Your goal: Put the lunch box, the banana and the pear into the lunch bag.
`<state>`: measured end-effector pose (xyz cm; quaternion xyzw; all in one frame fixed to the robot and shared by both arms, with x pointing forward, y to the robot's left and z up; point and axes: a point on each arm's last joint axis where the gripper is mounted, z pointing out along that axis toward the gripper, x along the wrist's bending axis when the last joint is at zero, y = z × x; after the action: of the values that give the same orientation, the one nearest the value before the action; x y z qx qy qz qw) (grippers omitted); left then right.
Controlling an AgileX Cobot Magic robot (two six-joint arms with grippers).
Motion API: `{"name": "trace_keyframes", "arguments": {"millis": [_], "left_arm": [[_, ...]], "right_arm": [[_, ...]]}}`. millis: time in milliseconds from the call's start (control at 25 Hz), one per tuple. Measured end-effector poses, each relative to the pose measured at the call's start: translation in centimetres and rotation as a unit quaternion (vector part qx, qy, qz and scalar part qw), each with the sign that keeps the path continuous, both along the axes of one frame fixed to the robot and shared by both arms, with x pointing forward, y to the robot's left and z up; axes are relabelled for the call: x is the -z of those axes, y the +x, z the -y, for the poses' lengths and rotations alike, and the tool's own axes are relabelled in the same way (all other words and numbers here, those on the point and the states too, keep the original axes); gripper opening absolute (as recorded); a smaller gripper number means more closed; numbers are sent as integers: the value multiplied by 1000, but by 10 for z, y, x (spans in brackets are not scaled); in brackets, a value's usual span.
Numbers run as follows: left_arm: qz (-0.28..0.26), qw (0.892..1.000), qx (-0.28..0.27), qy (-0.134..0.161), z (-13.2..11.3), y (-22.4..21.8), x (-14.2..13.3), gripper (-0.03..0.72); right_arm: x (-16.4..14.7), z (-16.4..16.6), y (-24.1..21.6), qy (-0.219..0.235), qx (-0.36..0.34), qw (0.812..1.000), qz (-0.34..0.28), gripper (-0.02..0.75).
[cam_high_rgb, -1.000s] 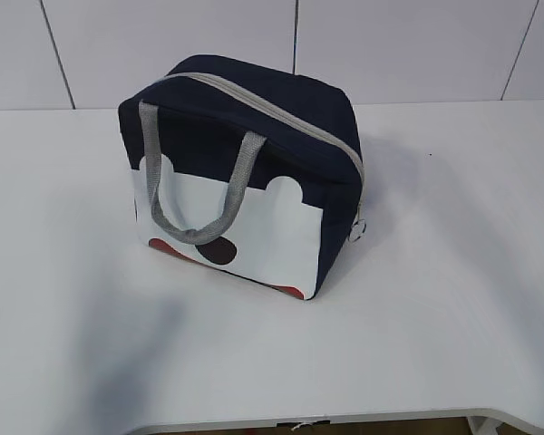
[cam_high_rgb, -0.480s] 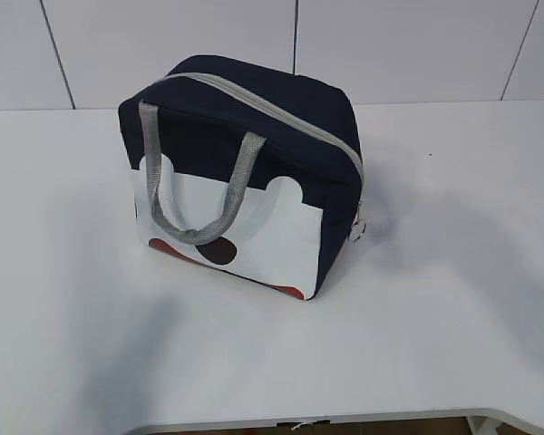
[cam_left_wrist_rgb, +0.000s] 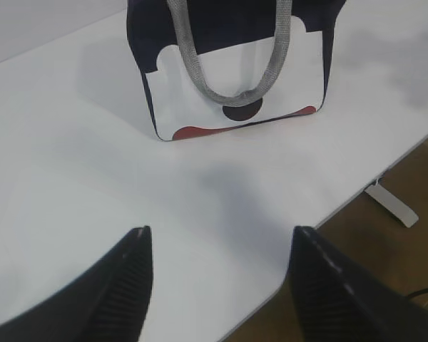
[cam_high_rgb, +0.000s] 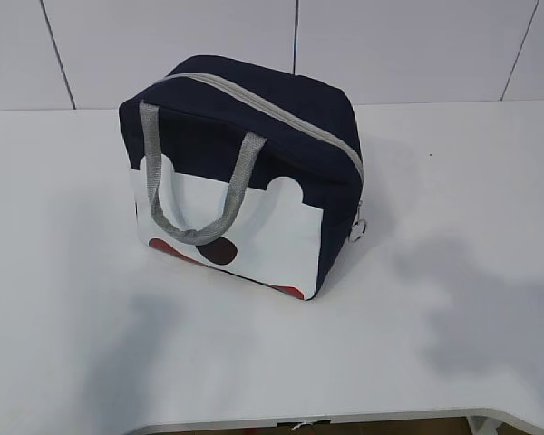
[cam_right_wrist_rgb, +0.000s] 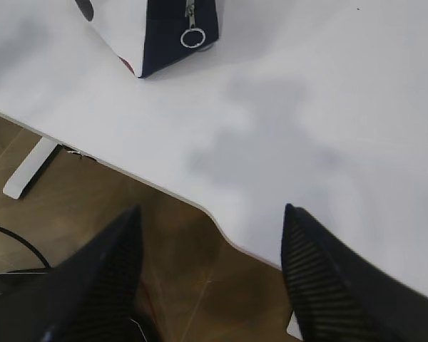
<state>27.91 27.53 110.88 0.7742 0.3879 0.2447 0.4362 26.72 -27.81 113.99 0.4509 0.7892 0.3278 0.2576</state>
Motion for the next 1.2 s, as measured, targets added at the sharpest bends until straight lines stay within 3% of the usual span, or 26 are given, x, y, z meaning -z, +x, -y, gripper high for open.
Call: {"name": "trace_keyframes", "arguments": {"millis": [240, 760, 1040, 1200], "left_arm": [[2, 1000, 5, -16, -5, -10, 16, 444], [60, 996, 8, -65, -26, -42, 38, 444], [49, 996, 11, -67, -26, -43, 42, 442], [12, 998, 17, -53, -26, -46, 48, 441]], "right_arm": [[32, 6, -22, 24, 35, 999, 22, 503], [78, 14, -48, 42, 66, 994, 78, 503], [91, 14, -46, 39, 69, 995, 68, 502], [91, 14, -46, 39, 69, 994, 69, 502]]}}
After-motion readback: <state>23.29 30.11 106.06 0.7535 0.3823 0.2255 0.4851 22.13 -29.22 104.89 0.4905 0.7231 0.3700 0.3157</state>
